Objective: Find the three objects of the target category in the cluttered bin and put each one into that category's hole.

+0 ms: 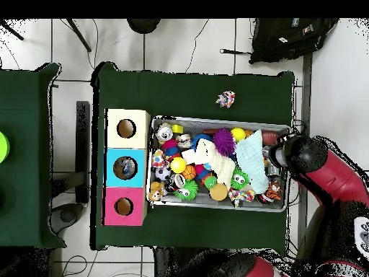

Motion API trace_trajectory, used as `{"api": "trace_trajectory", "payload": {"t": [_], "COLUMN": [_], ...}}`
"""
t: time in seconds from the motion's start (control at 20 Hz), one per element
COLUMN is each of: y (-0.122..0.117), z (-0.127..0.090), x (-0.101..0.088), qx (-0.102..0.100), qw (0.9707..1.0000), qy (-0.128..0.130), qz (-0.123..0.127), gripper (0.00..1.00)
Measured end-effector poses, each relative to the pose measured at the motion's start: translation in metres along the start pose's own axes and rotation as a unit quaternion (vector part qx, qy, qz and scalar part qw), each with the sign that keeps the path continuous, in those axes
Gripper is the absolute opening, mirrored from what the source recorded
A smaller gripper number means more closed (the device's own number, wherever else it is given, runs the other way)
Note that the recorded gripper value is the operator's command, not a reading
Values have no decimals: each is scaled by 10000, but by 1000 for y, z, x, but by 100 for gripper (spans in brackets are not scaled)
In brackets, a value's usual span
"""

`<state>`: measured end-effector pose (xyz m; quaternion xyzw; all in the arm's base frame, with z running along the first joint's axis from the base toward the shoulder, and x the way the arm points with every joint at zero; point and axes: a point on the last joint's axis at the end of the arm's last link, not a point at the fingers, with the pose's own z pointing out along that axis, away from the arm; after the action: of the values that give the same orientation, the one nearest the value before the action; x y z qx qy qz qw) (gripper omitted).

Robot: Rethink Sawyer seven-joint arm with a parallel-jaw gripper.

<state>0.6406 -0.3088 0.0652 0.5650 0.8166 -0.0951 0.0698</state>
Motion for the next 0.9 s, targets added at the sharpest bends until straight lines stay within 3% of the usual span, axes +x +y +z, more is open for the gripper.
{"api": "trace_trajectory", "payload": {"t": [0.9], "y": [29], "z": [2], "x": [24], "qx": [-306], "qw": [9991], "qy": [259], "qz": [-96], "gripper": [100]}}
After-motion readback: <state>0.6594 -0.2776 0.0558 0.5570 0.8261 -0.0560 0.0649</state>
